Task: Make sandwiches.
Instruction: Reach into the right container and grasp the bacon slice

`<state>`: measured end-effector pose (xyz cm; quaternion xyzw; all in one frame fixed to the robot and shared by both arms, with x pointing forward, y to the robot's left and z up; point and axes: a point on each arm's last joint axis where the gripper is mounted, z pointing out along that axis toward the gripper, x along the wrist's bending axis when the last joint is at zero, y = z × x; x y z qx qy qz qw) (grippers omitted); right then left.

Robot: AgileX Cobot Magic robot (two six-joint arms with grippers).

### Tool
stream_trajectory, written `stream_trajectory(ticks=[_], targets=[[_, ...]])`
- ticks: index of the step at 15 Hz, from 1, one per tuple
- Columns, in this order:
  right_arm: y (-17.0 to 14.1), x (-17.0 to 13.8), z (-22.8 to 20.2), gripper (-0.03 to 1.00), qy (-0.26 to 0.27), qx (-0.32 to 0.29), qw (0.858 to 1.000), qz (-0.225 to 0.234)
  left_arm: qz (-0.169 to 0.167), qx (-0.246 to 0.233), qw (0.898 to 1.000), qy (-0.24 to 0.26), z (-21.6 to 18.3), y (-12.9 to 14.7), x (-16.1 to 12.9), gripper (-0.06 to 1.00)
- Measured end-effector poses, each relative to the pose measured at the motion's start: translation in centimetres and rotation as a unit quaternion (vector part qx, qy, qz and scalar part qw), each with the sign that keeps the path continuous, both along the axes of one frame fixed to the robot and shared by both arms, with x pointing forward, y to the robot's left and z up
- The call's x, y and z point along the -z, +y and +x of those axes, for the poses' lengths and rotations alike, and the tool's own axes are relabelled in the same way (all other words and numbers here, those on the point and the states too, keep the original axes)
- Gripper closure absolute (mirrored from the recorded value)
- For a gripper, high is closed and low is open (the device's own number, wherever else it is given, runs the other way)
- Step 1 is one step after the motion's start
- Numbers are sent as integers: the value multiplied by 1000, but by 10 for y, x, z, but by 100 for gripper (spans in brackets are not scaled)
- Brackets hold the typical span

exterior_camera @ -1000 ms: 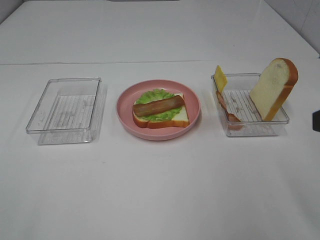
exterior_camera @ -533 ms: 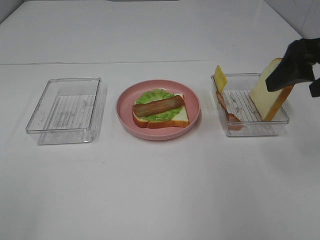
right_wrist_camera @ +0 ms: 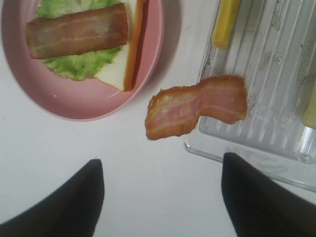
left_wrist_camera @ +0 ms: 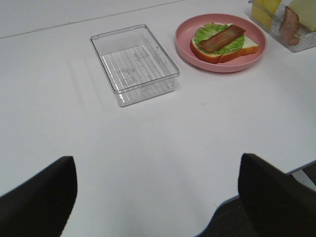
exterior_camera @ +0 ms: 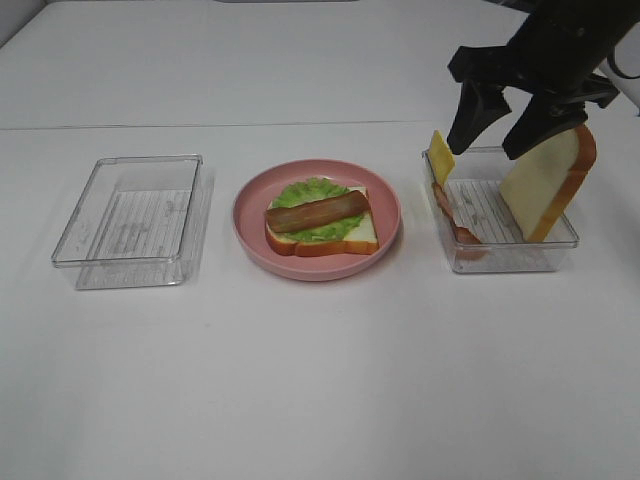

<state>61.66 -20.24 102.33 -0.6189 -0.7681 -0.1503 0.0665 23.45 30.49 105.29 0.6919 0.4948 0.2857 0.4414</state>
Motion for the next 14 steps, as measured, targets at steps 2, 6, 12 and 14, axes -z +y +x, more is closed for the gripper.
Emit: stream_trajectory(ticks=[2,6,12,14], targets=[[12,16,21,33,33,0,999,-21,0,0,1000,0,0,0,0,11],[17,51,38,33,81,13,996,-31,0,0,1000,0,0,0,0,11],[18,79,41,55,114,17,993,-38,0,0,1000,0,0,0,0,11],[18,80,42,84,113,17,993,-38,0,0,1000,0,0,0,0,11]])
